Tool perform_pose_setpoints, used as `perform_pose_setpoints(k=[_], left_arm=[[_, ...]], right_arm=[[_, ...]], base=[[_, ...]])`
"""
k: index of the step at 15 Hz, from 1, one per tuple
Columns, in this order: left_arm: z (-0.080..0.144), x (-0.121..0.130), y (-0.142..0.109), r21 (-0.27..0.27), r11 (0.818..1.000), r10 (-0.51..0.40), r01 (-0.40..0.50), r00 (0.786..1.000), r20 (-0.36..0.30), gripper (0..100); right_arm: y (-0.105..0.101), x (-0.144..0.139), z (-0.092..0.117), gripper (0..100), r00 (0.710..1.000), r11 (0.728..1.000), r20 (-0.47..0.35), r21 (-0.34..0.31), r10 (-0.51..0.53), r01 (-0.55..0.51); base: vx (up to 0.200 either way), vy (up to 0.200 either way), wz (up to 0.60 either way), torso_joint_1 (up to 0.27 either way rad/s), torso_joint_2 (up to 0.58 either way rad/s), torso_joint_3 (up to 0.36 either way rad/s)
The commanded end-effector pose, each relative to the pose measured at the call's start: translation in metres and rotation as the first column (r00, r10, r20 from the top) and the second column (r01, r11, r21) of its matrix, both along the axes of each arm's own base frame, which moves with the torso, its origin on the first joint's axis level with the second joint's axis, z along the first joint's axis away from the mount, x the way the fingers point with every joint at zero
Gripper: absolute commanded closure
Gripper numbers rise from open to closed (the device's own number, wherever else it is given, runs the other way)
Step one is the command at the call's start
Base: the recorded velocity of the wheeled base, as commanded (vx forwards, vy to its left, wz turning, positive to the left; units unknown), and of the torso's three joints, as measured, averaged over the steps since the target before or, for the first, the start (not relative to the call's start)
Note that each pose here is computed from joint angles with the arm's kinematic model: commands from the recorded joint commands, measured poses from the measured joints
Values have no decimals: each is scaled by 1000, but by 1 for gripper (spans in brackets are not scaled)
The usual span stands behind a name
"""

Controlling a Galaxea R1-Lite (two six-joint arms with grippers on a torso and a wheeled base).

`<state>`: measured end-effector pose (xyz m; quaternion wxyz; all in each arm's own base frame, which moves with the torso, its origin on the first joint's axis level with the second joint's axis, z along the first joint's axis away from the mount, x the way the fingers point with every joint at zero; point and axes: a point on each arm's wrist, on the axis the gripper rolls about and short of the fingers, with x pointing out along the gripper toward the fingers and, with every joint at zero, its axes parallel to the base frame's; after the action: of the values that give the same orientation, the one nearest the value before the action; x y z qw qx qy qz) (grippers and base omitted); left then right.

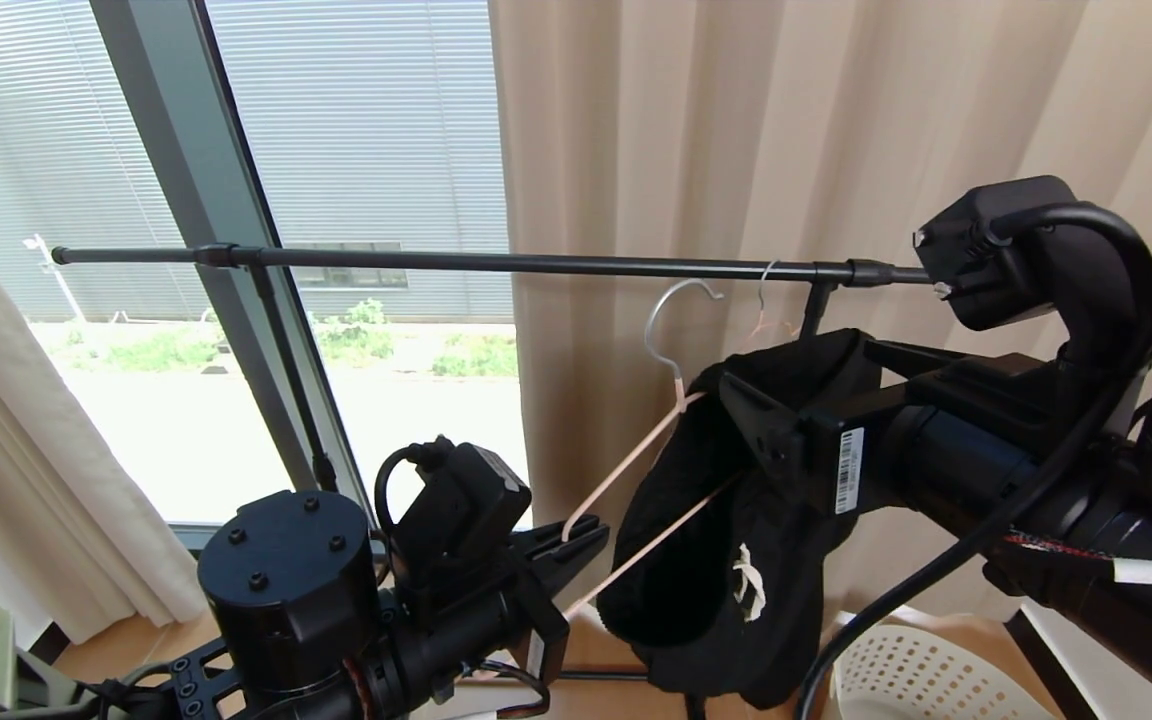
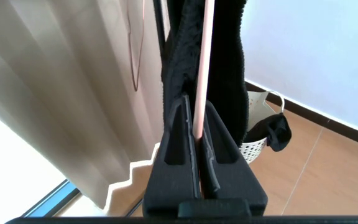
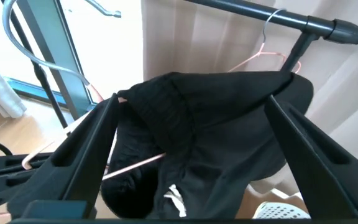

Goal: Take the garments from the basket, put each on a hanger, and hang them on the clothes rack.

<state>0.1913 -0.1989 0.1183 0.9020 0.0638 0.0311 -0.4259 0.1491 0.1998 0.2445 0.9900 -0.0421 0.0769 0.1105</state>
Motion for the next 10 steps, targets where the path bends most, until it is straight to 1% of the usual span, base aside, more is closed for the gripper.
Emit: perform_pose_setpoints(k=[1, 2, 3, 4, 5, 6, 7, 8, 9, 10], left_arm=[[-1, 1, 1, 2, 1000, 3, -3, 1000, -4, 100], [-1, 1, 1, 2, 1000, 3, -3, 1000, -4, 100], [-2, 2, 4, 8, 1000, 10, -10, 1000, -6, 100], [-4, 2, 7, 13, 1000, 15, -14, 1000, -12, 100], [-6, 2, 10, 20, 1000, 15, -15, 1000, -23, 100], [-8, 1, 13, 22, 1000, -2, 2, 1000, -29, 100], [-9, -1, 14, 20, 999, -24, 25, 999, -33, 100], [-9, -2, 15, 15, 999, -43, 43, 999, -29, 100], [-9, -1, 16, 12, 999, -45, 45, 999, -25, 100], [-9, 0, 17, 13, 999, -42, 42, 999, -24, 100]], right_arm=[[-5, -3, 2, 0, 1000, 1000, 4, 7, -1, 1], [-5, -3, 2, 0, 1000, 1000, 4, 7, -1, 1], [-16, -11, 5, 0, 998, 998, 3, 18, 58, -58], [-29, -17, 6, 0, 995, 995, 7, -16, 98, -98], [-41, -16, 11, 0, 993, 992, 16, -32, 120, -119], [-60, -13, 15, 0, 985, 983, 5, -72, 172, -171], [-78, -12, 21, 0, 973, 967, -8, -112, 229, -229], [-94, -10, 26, 0, 955, 944, -41, -145, 293, -296], [-107, -9, 31, 0, 934, 922, -85, -154, 346, -355], [-116, -9, 37, 0, 909, 893, -120, -171, 400, -416]], base=[[0, 0, 0, 0, 0, 0], [0, 0, 0, 0, 0, 0], [0, 0, 0, 0, 0, 0], [0, 0, 0, 0, 0, 0], [0, 0, 0, 0, 0, 0], [0, 0, 0, 0, 0, 0], [0, 0, 0, 0, 0, 0], [0, 0, 0, 0, 0, 0], [0, 0, 0, 0, 0, 0], [0, 0, 0, 0, 0, 0]])
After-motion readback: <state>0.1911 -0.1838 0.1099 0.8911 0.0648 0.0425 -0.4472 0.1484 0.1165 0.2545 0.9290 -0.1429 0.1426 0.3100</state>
